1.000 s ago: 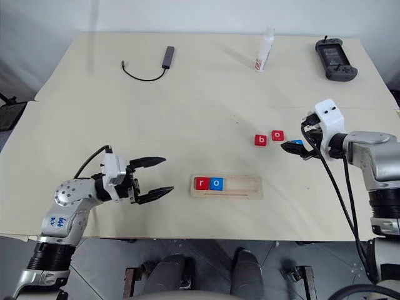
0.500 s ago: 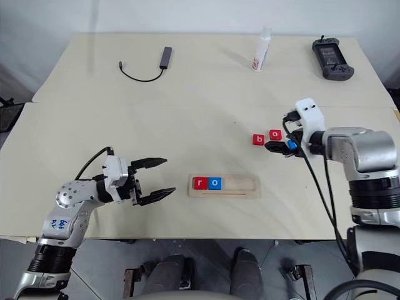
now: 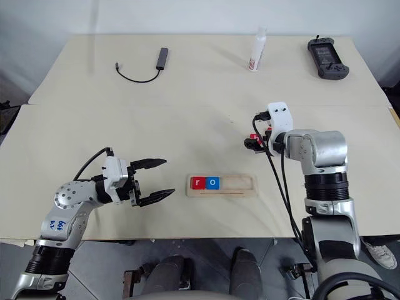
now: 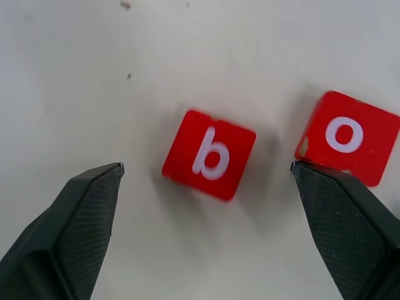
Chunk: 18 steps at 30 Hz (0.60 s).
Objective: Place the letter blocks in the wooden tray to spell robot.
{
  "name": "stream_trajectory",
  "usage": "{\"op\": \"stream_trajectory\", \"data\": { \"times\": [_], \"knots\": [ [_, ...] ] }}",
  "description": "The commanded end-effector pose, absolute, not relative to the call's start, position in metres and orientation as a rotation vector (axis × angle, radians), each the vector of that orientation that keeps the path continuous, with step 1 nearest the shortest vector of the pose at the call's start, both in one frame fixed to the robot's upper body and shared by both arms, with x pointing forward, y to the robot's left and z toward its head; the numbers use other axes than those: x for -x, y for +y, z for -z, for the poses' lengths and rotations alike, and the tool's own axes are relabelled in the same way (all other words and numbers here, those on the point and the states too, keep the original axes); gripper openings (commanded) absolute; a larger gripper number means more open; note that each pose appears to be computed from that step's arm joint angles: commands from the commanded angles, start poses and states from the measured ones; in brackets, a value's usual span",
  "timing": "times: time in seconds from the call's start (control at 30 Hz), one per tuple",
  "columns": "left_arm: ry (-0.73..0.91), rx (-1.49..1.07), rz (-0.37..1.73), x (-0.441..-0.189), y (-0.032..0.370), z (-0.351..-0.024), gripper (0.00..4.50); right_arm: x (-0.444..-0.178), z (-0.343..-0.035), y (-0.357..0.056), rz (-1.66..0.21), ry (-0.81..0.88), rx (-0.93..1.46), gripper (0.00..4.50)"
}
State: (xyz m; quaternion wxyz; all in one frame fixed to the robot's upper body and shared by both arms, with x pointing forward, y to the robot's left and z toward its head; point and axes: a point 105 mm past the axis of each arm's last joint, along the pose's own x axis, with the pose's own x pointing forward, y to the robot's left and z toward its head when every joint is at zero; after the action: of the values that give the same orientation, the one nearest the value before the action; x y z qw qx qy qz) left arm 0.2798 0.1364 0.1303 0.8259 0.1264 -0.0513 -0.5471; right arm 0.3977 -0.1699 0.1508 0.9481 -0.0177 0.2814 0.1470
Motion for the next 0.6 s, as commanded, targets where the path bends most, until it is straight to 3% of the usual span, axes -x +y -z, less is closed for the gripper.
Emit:
{"op": "stream_trajectory", "data": {
  "times": [0.03,0.27,0.4,0.6],
  "knots": [
    [-0.14,-0.3,1.166,-0.276,0.135,-0.137,4.5,-0.402,-0.151,-0.172,-0.265,0.559,0.034,3.91],
    [-0.138,-0.297,1.177,-0.276,0.131,-0.135,4.5,-0.401,-0.149,-0.171,-0.25,0.536,0.059,1.59],
    [-0.139,-0.294,1.189,-0.276,0.128,-0.134,4.5,-0.394,-0.158,-0.167,-0.301,0.501,0.078,1.46],
    [-0.178,-0.289,1.23,-0.281,0.119,-0.134,4.5,-0.352,-0.173,-0.187,-0.293,0.492,0.077,1.46]
  ]
}}
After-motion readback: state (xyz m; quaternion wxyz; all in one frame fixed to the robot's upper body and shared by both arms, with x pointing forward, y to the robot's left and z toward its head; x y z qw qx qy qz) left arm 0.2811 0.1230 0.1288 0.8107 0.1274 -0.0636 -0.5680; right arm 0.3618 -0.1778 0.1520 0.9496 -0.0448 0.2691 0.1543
